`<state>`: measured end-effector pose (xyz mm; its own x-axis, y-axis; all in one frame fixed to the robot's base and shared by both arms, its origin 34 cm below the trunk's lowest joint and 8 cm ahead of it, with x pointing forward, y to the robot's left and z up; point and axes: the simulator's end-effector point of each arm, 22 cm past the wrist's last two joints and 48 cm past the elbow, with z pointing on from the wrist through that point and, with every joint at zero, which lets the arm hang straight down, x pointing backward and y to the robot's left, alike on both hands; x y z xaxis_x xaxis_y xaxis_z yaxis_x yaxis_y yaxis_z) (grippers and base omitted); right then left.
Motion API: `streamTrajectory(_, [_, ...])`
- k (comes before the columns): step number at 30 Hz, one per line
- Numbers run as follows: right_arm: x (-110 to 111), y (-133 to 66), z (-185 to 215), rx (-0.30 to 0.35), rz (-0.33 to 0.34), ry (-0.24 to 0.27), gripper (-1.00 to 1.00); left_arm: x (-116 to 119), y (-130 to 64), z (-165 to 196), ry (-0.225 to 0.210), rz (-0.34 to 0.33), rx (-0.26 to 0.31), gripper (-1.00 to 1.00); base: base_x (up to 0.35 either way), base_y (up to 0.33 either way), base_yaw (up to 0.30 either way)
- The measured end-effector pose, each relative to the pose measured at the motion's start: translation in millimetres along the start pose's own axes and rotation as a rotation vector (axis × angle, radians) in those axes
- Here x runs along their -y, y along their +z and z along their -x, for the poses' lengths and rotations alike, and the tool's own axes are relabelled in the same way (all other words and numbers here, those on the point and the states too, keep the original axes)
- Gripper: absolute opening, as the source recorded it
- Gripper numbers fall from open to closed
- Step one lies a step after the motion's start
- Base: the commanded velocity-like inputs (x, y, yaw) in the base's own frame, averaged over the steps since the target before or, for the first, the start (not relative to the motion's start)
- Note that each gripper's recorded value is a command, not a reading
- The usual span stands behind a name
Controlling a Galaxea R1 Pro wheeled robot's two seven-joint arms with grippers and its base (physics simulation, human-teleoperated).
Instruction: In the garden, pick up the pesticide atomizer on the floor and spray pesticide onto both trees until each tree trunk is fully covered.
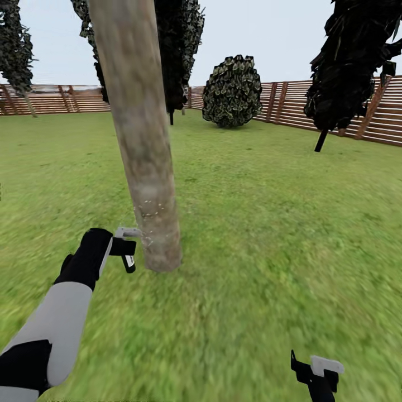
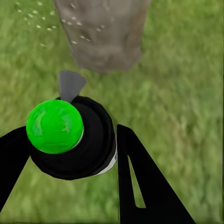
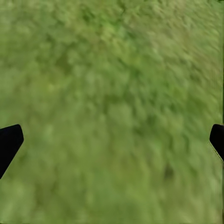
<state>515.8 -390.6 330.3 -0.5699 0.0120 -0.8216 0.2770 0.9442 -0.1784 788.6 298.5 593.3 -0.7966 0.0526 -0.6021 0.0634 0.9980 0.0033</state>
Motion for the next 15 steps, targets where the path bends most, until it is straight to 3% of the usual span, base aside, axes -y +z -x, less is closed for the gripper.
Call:
streamTrajectory(5, [0.8, 0.2, 0.1, 0.000, 0.000, -0.001, 1.00, -5.8, 14.8, -34.4, -0.003, 0.023, -0.063, -1.00, 0.076, -0.277, 0.007])
streamTrajectory(15, [0.5, 0.1, 0.1, 0.000, 0.000, -0.001, 1.00, -11.4, 22.4, -61.2, -0.008, 0.034, -0.103, -1.00, 0.083, -0.277, 0.000])
